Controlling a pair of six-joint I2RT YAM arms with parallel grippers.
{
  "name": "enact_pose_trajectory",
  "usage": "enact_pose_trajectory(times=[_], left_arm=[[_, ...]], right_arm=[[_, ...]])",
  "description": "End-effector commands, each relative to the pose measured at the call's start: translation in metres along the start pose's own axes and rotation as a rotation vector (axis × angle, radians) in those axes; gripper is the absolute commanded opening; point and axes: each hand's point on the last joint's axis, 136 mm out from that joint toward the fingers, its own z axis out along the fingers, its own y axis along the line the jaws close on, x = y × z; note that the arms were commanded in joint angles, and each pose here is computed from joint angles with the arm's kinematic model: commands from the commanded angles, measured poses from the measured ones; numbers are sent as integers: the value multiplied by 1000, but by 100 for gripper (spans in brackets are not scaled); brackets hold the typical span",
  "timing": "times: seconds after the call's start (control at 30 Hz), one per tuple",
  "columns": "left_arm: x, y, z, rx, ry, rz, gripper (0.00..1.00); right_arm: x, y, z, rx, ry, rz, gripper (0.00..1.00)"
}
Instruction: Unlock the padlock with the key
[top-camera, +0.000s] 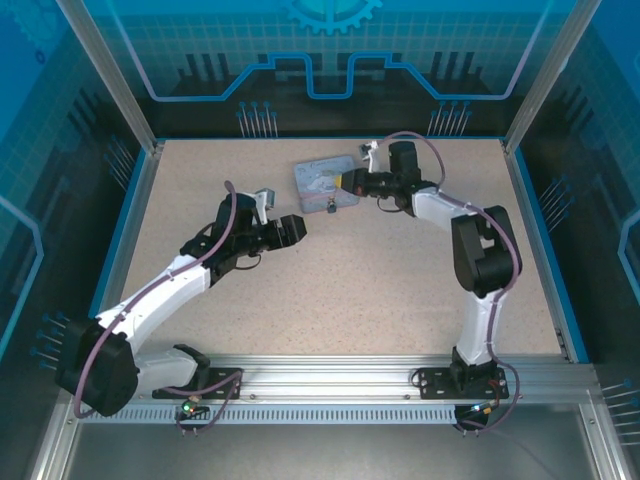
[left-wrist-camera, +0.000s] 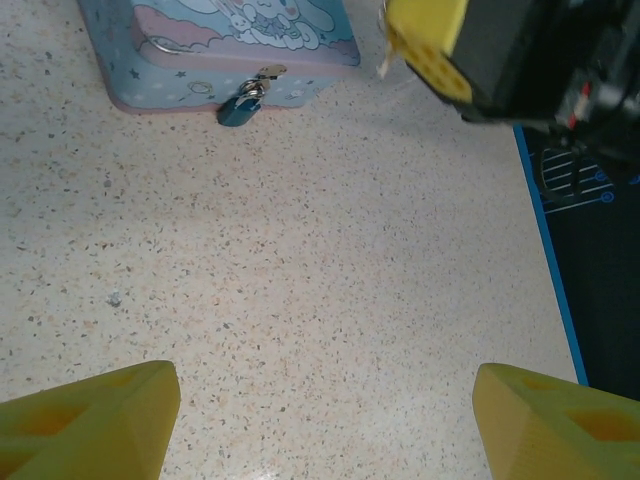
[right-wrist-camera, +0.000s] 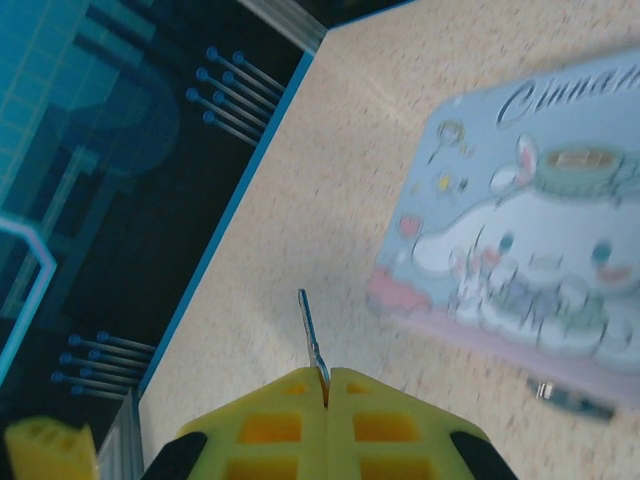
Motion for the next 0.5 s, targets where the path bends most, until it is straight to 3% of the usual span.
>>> enact_pose_trajectory(times=[0.0, 0.37, 0.47], left_arm=[[-3, 8, 0, -20, -24, -17, 78], [0, 11, -1, -28, -12, -7, 79], [2, 11, -1, -30, -8, -2, 79]], right_arm=[[-1, -26, 19, 78, 39, 88, 0], [-2, -65, 47, 216, 135, 137, 0], [16, -83, 52, 247, 180, 174, 0]])
